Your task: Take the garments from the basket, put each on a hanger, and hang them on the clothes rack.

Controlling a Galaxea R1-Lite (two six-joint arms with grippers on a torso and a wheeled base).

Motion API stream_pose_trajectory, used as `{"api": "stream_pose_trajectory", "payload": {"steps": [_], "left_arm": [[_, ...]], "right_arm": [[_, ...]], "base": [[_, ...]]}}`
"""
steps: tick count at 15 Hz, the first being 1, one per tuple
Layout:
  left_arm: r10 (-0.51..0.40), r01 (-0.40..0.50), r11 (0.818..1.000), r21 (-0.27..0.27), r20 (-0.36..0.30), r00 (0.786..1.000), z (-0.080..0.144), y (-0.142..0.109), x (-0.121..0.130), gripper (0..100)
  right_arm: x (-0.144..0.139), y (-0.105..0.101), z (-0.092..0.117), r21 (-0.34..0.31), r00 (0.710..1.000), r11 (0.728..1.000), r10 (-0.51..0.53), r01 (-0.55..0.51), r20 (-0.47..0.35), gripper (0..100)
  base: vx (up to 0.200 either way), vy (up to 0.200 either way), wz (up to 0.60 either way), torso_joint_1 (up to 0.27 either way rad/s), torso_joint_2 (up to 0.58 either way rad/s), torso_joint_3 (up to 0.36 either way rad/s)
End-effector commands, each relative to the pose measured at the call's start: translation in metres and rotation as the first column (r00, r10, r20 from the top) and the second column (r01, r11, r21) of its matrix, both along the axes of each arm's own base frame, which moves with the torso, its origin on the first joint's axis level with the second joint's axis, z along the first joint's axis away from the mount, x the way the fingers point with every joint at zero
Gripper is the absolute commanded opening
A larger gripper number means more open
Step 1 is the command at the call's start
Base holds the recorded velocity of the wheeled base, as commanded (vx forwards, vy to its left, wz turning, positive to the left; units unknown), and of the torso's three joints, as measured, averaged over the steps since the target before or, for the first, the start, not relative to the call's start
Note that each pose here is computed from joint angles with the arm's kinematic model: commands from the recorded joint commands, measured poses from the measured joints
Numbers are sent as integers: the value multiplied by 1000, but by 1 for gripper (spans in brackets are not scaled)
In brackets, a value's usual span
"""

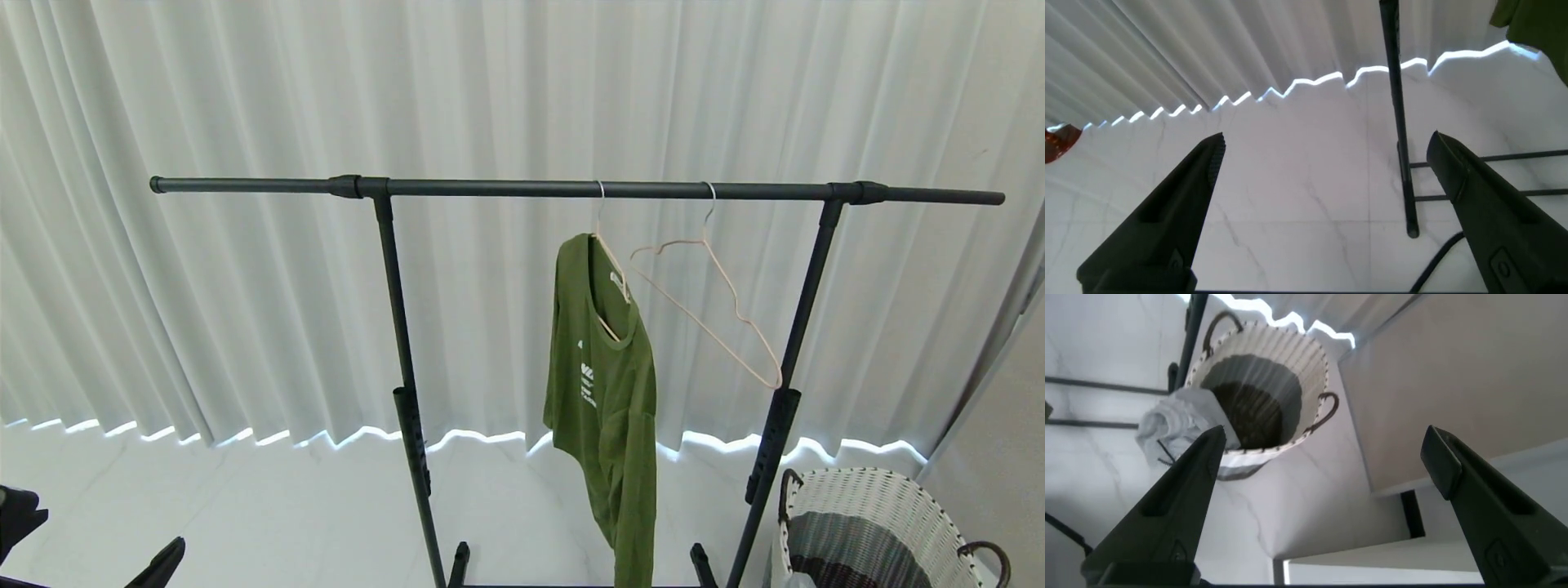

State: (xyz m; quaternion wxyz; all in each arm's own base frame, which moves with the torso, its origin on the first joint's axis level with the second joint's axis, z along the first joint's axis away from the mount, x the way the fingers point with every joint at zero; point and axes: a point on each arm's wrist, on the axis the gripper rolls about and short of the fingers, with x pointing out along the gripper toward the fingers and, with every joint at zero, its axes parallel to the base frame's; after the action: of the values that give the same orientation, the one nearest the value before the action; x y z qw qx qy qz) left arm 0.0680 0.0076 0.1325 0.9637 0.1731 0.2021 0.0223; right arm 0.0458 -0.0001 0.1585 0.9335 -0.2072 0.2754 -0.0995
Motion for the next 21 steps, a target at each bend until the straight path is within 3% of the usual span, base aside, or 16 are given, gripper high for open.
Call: {"api": "stream_pose_trajectory", "payload": {"steps": [1,5,13,21], "left_arm": [[-3,3,1000,-2,-16,1000,-1,0,2,100],[-9,9,1000,-8,-53,999,-1,1,10,100],[-148,146,988,-44,-51,988,2,-7,14,100],[-151,149,988,-43,-66,986,-1,-7,15,100]], "right_arm": [[2,0,-7,-10,999,1000,-12,11,-37,100],[5,-1,-11,-14,996,999,-48,47,-75,100],[13,-1,-14,-24,990,998,-58,55,-128,100],[17,0,-17,-53,985,998,-47,39,-167,100]], "base": [[0,0,0,-227,525,290],[0,0,0,-211,497,284],[0,0,0,-187,475,289],[0,0,0,-86,269,181]]}}
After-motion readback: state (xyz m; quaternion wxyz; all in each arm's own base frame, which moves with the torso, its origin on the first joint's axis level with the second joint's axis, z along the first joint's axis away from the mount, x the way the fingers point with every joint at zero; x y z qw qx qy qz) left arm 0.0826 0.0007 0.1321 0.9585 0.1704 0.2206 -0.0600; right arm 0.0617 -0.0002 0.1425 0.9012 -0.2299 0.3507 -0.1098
